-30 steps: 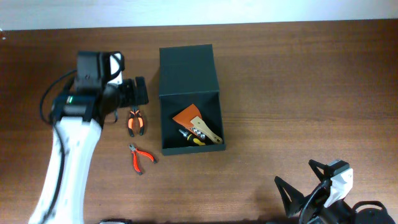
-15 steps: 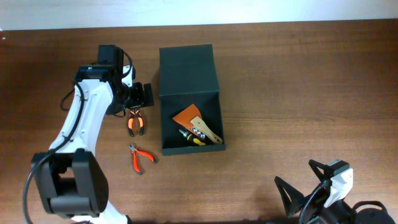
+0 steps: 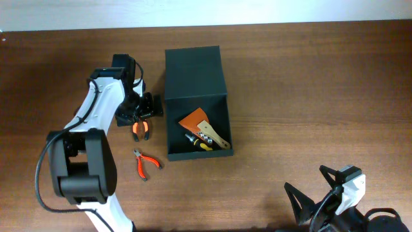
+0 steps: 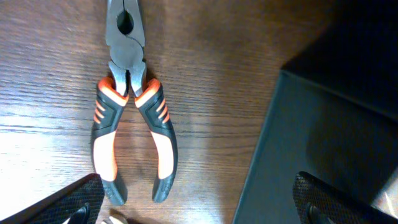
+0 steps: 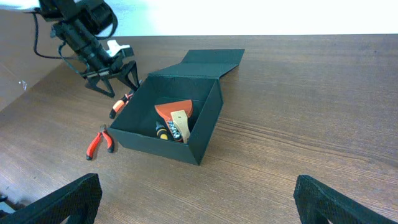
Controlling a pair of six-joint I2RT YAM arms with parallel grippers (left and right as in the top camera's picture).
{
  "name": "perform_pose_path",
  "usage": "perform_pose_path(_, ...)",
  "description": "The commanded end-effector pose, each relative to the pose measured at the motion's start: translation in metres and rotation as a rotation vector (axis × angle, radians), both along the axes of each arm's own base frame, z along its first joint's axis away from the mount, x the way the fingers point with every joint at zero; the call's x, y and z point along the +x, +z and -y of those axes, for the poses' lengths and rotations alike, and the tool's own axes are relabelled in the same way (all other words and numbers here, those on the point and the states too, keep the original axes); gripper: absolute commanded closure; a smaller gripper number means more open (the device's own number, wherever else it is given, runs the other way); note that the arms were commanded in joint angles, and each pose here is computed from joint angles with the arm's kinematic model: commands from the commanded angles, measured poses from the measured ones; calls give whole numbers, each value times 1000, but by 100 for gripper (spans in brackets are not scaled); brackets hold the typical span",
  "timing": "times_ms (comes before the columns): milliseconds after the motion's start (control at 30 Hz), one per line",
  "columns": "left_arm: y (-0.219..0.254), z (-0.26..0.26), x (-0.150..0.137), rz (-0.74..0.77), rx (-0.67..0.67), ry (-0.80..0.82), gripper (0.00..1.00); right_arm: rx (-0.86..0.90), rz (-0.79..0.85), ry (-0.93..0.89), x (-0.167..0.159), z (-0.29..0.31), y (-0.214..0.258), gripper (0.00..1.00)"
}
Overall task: Pack container
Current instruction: 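Close the left gripper on the long-nose pliers handles and lift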
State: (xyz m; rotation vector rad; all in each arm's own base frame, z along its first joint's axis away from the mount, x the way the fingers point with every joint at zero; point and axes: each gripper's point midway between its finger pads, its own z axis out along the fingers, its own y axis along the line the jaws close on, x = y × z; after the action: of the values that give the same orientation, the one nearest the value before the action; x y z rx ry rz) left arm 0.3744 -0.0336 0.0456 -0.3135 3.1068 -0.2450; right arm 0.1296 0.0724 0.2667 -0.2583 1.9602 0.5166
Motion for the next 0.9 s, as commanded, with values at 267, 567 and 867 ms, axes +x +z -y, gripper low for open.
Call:
perform_pose_path(267,-28,6,-5,-97,-11,14,1,8,5,-12,0,2,1,1)
perform_pose_path(567,-47,16,-20,-187,-4,-3,10,8,5,-12,0,2,1,1)
perform_pose_path(867,-47,17,-20,-190,-3,17,65,8,5,-12,0,2,1,1)
